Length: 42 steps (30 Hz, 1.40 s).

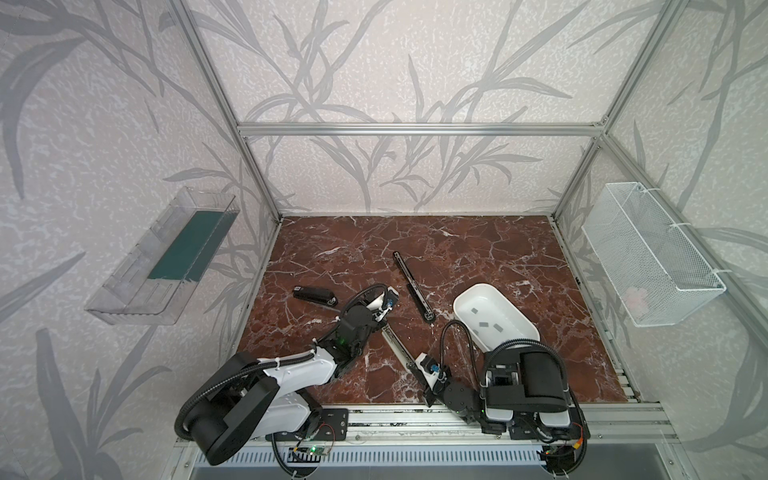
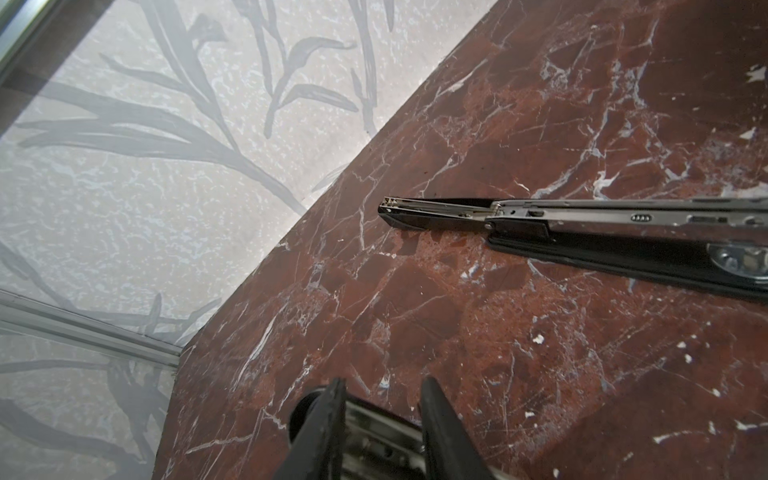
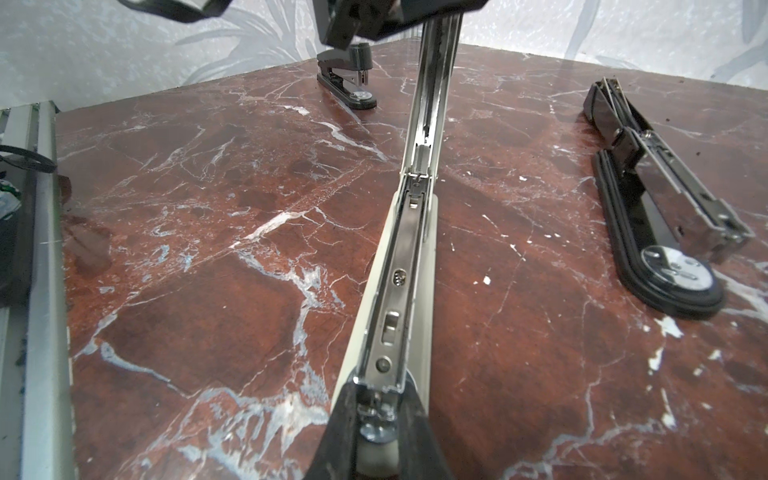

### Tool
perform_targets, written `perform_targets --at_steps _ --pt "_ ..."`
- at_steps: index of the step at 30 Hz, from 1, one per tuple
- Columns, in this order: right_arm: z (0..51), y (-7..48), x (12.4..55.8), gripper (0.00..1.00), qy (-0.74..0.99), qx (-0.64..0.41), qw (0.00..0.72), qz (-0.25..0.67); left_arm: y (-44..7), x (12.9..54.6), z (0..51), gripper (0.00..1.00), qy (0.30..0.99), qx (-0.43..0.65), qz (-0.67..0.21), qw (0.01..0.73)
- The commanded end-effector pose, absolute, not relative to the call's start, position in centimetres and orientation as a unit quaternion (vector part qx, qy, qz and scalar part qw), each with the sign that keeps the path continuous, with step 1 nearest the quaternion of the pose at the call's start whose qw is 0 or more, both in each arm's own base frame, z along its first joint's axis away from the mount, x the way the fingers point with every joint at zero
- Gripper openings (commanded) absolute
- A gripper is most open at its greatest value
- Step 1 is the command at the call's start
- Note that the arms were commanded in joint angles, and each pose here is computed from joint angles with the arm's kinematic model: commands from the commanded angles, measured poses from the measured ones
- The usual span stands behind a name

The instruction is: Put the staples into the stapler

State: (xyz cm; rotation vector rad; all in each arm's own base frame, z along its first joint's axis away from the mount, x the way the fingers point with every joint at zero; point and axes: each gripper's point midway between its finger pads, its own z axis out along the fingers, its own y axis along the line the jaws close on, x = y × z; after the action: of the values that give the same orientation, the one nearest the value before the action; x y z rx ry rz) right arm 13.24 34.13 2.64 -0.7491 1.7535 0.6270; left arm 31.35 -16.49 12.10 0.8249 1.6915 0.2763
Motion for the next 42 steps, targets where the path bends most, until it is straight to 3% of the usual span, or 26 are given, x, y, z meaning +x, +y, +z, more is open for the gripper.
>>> perform_targets --at_steps 1,8,13,16,23,36,42 --pt "-0.4 33.2 12.5 0.02 0.754 -0.350 0.507 0.228 -16.9 32.0 13.7 0.34 0.713 0.342 0.111 0.602" --pt "-1.1 32.8 14.0 0.03 0.771 -0.312 0.511 0.215 -17.6 32.1 15.8 0.34 0.703 0.350 0.098 0.611" --pt "-1.5 32.1 15.8 0.03 0.790 -0.279 0.497 0.224 -17.6 31.7 18.6 0.44 0.692 0.354 0.093 0.622" --pt "-1.0 32.7 16.6 0.06 0.785 -0.292 0.496 0.229 -16.5 31.5 20.5 0.49 0.688 0.342 0.088 0.633" --pt "-1.8 35.0 19.4 0.05 0.801 -0.328 0.455 0.210 -12.4 31.6 22.8 0.52 0.689 0.284 0.109 0.658" --pt "-2.5 33.2 28.2 0.07 0.836 -0.364 0.383 0.148 -6.9 32.6 18.8 0.50 0.704 0.255 0.179 0.638" --pt "-0.8 32.5 29.9 0.25 0.833 -0.357 0.400 0.138 -5.7 32.8 17.4 0.52 0.723 0.221 0.174 0.631"
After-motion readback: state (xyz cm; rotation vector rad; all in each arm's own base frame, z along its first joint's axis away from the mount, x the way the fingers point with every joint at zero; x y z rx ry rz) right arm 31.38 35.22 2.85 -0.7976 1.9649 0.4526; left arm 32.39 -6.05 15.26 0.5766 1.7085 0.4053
